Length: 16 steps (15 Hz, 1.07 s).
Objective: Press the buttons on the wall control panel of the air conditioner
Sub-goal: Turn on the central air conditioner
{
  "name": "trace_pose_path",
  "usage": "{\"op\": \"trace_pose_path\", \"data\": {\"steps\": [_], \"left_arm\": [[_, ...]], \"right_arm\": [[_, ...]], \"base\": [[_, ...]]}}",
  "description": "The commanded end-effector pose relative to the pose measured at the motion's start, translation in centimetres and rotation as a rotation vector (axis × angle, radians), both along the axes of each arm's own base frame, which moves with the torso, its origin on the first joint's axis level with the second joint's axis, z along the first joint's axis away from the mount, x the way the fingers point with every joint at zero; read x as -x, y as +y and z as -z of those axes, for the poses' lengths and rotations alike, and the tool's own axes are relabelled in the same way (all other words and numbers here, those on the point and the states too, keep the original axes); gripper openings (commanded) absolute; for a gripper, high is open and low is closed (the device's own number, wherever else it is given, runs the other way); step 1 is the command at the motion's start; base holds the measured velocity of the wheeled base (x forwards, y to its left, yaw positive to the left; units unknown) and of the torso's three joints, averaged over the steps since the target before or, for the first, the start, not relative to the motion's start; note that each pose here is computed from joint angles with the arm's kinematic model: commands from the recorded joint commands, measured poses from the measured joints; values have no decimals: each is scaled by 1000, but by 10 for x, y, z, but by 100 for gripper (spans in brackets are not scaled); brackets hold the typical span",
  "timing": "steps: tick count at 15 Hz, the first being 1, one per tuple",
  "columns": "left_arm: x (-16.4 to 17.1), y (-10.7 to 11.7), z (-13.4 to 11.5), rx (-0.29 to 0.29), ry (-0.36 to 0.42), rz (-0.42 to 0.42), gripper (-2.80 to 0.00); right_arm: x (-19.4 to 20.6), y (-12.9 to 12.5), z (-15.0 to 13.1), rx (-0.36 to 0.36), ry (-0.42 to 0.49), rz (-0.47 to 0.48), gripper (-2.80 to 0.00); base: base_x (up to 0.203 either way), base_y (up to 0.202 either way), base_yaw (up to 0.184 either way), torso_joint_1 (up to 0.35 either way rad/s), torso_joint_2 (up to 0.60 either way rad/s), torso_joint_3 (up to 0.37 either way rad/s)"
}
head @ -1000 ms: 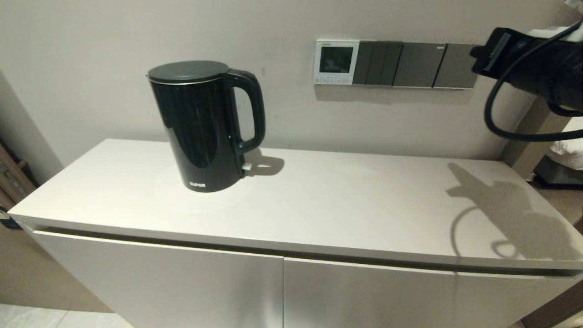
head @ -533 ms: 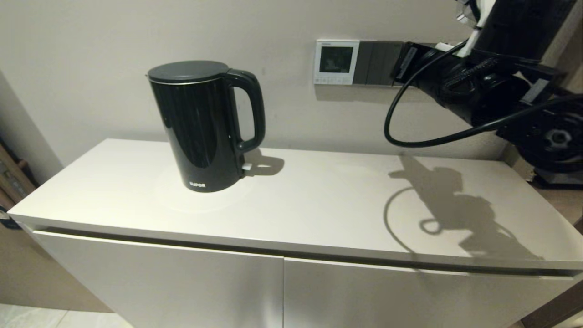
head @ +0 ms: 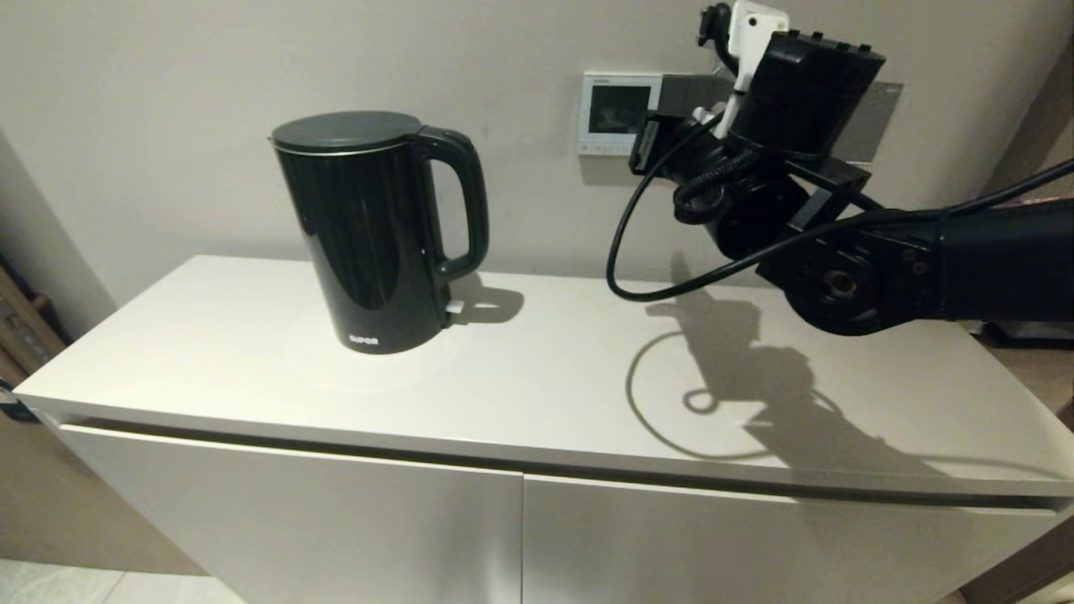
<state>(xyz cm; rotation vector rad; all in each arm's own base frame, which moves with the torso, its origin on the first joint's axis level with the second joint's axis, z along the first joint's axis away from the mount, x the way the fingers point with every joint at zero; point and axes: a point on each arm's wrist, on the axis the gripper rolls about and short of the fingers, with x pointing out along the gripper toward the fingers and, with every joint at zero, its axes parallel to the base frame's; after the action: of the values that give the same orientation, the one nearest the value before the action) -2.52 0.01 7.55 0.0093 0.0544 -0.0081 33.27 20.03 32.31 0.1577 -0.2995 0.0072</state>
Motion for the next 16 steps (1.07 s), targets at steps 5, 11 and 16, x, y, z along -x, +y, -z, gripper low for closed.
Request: {"op": "trace_pose_path", "data": {"steps": [5,11,16], "left_arm": [[0,0,0,0,0,0,-280],[0,0,0,0,1,0,-280],[0,0,0,0,1,0,-280]], "right_arm": [[-25,18,19,26,0,19,-280],[-37,19,31,43,16,42,-280],[-45,17,36,47,11,60,-280]], "base": [[0,0,0,0,0,0],[0,0,0,0,0,0],[0,0,0,0,0,0]]}}
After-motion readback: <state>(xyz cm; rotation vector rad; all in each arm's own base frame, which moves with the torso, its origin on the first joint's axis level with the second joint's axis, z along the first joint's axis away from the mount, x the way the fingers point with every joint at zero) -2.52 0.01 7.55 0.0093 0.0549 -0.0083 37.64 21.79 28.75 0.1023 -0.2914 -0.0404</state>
